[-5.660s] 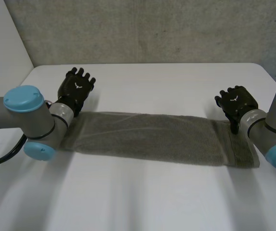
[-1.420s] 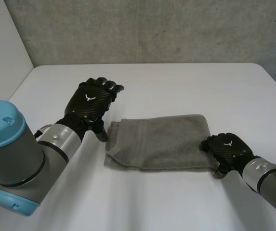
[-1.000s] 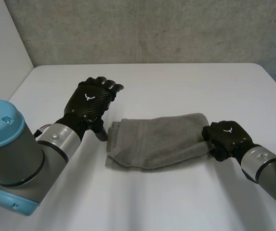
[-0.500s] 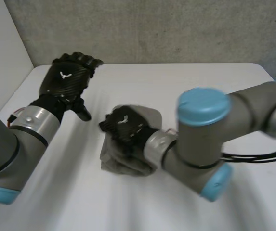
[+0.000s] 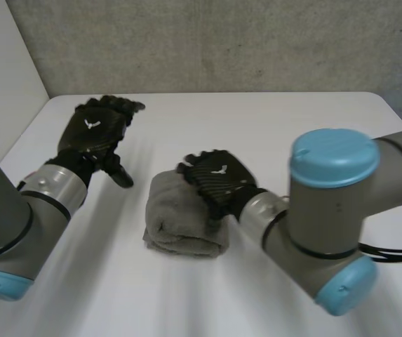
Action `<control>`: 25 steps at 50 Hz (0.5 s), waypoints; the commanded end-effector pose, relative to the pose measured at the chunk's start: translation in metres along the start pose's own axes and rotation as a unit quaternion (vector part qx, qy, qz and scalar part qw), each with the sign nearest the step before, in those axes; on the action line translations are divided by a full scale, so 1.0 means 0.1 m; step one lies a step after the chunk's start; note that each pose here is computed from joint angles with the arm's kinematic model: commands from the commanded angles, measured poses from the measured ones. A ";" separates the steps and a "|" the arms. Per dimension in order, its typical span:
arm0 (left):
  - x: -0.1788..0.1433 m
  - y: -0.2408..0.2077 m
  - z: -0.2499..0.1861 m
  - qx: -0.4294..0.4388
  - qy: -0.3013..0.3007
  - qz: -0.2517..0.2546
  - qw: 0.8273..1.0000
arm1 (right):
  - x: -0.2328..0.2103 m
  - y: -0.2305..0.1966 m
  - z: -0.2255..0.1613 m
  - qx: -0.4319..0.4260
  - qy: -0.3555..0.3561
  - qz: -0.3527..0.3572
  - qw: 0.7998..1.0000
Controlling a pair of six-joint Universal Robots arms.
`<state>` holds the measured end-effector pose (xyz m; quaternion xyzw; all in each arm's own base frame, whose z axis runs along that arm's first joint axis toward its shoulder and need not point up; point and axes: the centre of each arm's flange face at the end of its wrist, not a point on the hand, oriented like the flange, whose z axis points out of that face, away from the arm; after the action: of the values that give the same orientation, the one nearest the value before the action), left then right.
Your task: Fold the towel.
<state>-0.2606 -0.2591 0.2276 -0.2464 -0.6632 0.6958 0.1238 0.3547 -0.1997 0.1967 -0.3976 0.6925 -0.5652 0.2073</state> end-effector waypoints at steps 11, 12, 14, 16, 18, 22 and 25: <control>0.47 0.85 0.06 -0.119 0.067 -0.019 0.990 | 0.35 0.50 0.29 -0.063 0.032 0.078 0.994; 0.48 0.89 0.06 -0.125 0.068 -0.016 0.990 | 0.34 0.56 0.33 -0.068 0.030 0.079 0.994; 0.48 0.92 0.06 -0.128 0.069 -0.014 0.989 | 0.34 0.60 0.37 -0.072 0.029 0.080 0.994; 0.49 0.94 0.06 -0.131 0.070 -0.008 0.989 | 0.32 0.64 0.40 -0.074 0.027 0.081 0.994; 0.49 0.94 0.06 -0.131 0.070 -0.003 0.989 | 0.32 0.66 0.43 -0.076 0.026 0.081 0.993; 0.49 0.88 0.05 -0.129 0.073 0.008 0.989 | 0.33 0.64 0.46 -0.073 0.027 0.080 0.994; 0.51 0.83 0.04 -0.125 0.076 0.009 0.989 | 0.33 0.60 0.45 -0.069 0.028 0.079 0.994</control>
<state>-0.2908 -0.2472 0.1280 -0.3124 -0.7379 0.5826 0.1363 0.3476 -0.2499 0.1266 -0.3398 0.7685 -0.5027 0.2032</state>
